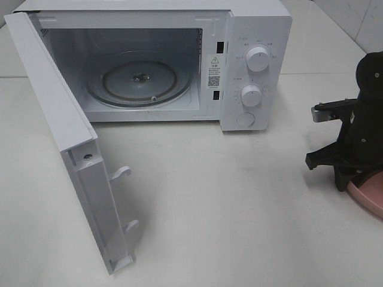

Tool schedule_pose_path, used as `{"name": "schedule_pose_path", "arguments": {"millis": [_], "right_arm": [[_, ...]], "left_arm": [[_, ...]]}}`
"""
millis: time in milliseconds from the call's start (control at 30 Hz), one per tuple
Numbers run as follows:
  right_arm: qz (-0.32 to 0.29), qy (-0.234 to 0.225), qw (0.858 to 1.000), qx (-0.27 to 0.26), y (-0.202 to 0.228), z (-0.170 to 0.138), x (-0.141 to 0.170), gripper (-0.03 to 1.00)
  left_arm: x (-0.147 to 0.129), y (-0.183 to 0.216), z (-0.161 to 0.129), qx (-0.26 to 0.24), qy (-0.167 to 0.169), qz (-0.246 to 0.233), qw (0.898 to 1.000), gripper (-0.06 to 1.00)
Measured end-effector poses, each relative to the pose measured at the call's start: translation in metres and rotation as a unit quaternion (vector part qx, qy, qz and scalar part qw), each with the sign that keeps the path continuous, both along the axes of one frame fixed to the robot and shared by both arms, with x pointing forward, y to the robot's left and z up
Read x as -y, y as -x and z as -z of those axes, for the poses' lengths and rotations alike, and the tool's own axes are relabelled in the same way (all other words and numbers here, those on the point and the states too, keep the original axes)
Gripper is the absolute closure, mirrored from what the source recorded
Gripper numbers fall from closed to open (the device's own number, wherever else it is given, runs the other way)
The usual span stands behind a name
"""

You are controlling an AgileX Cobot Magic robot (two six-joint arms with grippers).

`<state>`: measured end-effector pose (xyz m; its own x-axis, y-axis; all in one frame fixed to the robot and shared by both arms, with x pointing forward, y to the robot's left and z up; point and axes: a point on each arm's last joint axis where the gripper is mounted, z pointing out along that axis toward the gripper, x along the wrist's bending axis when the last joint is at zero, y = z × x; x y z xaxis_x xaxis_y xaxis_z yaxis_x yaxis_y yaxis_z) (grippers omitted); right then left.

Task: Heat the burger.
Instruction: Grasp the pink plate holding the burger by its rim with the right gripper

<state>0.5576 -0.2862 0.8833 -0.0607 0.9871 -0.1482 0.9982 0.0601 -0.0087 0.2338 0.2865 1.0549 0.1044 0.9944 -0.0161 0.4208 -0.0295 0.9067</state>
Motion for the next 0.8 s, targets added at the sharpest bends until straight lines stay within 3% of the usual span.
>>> {"name": "schedule_pose_path", "arguments": {"millis": [800], "right_arm": [[0.001,0.005,1.000,-0.011,0.0019,-0.0013,-0.0029,0.79]], "left_arm": [[0.0000,0.0000,0.0000,0.000,0.000,0.000,1.000,-0.01]]}}
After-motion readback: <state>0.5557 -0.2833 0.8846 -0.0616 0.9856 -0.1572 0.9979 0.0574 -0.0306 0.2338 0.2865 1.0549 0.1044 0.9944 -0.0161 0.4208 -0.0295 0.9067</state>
